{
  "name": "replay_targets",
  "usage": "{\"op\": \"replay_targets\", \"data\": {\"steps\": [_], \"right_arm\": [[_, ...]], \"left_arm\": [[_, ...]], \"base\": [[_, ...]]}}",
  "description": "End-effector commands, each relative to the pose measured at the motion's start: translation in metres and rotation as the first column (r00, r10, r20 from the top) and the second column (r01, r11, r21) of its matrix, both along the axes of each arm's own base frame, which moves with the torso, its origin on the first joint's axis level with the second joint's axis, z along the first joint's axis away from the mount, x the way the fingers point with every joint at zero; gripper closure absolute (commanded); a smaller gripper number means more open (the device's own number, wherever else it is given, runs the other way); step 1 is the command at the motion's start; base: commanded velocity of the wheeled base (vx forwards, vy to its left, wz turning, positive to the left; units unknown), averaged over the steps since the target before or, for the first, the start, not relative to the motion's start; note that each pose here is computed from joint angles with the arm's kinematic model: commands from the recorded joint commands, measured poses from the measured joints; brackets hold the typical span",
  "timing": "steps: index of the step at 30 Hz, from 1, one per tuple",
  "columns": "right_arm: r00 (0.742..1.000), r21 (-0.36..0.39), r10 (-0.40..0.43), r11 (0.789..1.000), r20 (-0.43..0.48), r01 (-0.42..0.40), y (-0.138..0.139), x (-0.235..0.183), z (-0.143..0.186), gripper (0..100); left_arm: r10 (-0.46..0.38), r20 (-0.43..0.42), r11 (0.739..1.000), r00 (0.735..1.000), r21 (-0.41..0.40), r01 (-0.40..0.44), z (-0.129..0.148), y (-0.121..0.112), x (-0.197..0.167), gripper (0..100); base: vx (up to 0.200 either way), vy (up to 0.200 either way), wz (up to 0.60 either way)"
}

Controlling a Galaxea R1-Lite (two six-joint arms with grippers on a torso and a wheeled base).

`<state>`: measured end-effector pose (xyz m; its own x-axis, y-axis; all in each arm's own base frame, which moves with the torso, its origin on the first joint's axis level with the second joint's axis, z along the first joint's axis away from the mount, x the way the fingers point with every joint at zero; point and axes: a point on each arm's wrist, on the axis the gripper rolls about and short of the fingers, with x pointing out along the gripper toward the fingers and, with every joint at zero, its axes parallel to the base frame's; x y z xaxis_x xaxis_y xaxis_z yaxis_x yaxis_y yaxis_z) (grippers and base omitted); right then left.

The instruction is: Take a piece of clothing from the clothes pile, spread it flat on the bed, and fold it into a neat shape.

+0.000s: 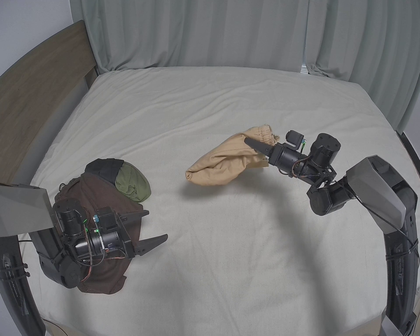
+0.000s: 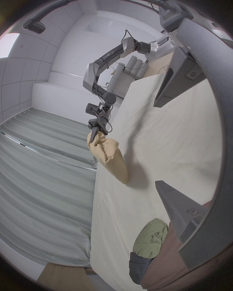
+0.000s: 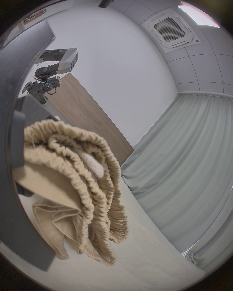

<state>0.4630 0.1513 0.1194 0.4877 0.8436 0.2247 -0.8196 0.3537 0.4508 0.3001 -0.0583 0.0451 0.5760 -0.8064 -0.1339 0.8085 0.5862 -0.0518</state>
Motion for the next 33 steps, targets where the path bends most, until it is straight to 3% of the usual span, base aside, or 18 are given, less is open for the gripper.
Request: {"op": "replay_targets", "data": {"steps": [1,9,18,33], "right_arm": [[1.0,0.009,-0.005,1.0,0.027,0.005,0.001,0.012,0.01,100],[1.0,0.009,-0.002,1.0,0.01,0.002,0.007,0.027,0.007,100],[0.995,-0.043,-0.032,0.999,-0.099,0.028,0.001,0.04,-0.064,100],[0.976,-0.094,-0.04,0.995,-0.214,0.02,-0.01,-0.012,-0.136,100]], "left_arm": [[0.003,-0.004,1.0,1.0,-0.001,-0.003,-0.001,0.001,0.0,0],[0.007,-0.002,1.0,1.0,-0.004,-0.007,0.0,0.004,0.001,0],[0.014,-0.002,1.0,1.0,-0.004,-0.014,0.0,0.006,0.001,0],[0.011,-0.001,1.0,1.0,-0.005,-0.011,0.0,0.007,0.001,0]], "base": [[0.0,0.0,0.0],[0.0,0.0,0.0],[0.0,0.0,0.0],[0.0,0.0,0.0]]}}
